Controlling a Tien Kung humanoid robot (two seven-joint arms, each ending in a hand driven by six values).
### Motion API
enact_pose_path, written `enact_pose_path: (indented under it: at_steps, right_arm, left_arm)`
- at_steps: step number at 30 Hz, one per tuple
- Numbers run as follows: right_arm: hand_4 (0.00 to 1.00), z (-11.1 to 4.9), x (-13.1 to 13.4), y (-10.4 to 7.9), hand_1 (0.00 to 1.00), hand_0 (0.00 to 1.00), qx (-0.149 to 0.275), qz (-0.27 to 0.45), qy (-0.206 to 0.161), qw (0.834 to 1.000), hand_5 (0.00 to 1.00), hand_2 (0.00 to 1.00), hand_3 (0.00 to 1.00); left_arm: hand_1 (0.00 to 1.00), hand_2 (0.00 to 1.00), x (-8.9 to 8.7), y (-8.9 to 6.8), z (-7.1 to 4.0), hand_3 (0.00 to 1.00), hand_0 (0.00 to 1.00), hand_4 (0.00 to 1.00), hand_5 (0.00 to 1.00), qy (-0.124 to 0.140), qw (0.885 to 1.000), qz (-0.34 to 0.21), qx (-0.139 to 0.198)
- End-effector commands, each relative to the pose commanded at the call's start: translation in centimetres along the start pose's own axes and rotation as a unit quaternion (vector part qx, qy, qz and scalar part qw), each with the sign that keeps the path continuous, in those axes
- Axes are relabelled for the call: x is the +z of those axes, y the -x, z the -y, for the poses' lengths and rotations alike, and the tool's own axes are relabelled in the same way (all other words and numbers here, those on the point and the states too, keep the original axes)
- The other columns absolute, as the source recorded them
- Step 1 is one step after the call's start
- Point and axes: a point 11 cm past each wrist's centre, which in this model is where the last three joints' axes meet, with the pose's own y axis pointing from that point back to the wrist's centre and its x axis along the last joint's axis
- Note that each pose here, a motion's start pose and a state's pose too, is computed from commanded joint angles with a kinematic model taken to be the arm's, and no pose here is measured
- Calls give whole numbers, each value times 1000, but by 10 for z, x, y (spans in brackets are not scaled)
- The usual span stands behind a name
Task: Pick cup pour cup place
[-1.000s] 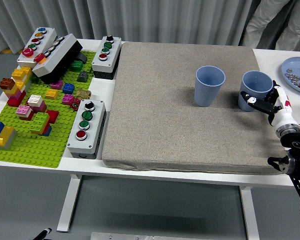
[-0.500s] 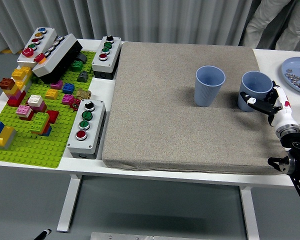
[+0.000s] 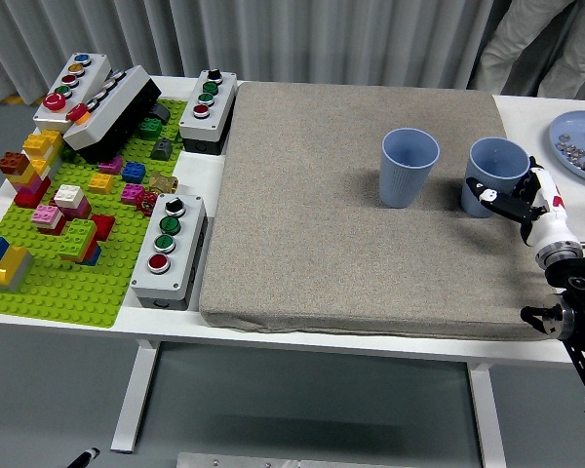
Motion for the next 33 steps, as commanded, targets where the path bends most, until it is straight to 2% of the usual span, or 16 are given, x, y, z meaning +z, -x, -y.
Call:
enact_pose_path:
  at_steps: [10,33]
  right_arm:
    - [794,1,-6,-1,849,854,1,0,-7,1000,134,845,898]
    - [790,1,0,-5,856,860,0,-6,3,1000,136,865,911]
  left_arm:
    - [803,885,0,0,0,787,824,644,991,0,1000,-1,0]
    - [803,885,2,0,0,787,824,643,993,2,1000,1,0]
